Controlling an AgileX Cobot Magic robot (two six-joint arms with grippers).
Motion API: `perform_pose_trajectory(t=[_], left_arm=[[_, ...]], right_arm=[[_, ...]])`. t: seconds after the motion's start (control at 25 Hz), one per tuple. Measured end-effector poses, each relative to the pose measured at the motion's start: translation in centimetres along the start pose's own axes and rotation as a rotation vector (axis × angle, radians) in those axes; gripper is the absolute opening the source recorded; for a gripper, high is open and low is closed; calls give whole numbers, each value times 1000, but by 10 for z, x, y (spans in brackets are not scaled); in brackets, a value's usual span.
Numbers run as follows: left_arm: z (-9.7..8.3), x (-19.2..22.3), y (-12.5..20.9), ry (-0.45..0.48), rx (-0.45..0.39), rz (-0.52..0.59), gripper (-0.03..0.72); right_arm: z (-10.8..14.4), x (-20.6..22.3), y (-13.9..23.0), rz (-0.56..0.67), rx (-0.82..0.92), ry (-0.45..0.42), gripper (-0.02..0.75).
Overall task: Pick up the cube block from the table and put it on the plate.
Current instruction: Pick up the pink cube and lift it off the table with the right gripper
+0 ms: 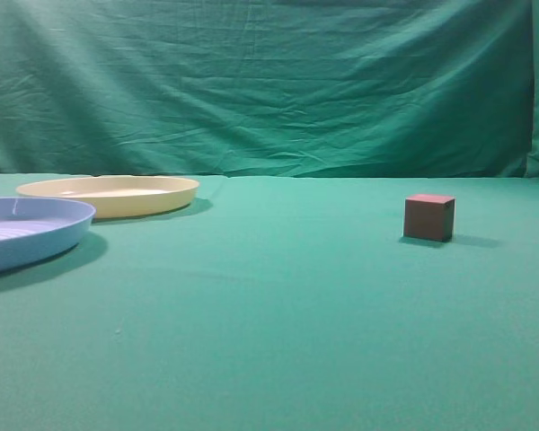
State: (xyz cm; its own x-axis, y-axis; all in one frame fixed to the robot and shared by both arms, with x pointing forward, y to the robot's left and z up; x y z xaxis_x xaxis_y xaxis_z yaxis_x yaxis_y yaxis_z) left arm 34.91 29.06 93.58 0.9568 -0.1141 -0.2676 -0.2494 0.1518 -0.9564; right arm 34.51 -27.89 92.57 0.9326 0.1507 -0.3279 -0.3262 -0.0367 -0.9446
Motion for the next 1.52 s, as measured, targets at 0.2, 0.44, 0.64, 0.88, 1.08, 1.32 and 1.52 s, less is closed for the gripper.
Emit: perform_pose_trajectory(t=[0.2,0.44,0.64,0.88,1.08,1.32,1.52], left_arm=[[0,0,0,0,0,0,0],[0,0,0,0,0,0,0],[0,0,0,0,0,0,0],[0,0,0,0,0,0,0],[0,0,0,0,0,0,0],[0,0,0,0,0,0,0],[0,0,0,0,0,0,0]], right_arm=[[0,0,0,0,0,0,0],[0,0,0,0,0,0,0],[-1,0,0,-1,-11,5,0],[-3,0,-12,-91,2,21,0],[-8,-9,-52,-367,142,24,0],[0,-16,-87,-345,136,-32,0],[11,16,-101,-14,107,-78,0]])
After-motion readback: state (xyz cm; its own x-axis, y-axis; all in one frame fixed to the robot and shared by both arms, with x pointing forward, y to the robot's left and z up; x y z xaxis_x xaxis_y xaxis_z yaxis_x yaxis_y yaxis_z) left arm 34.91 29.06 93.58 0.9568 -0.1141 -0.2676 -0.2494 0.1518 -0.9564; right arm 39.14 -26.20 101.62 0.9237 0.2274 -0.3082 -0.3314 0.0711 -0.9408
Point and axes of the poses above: a point on each arm's last joint axis where the gripper is mounted, x pointing out along that axis toward the gripper, z along the wrist's bending axis when the last joint is at zero, y = z × x, the point moved 6 cm from there along x, pointing out along that axis toward the gripper
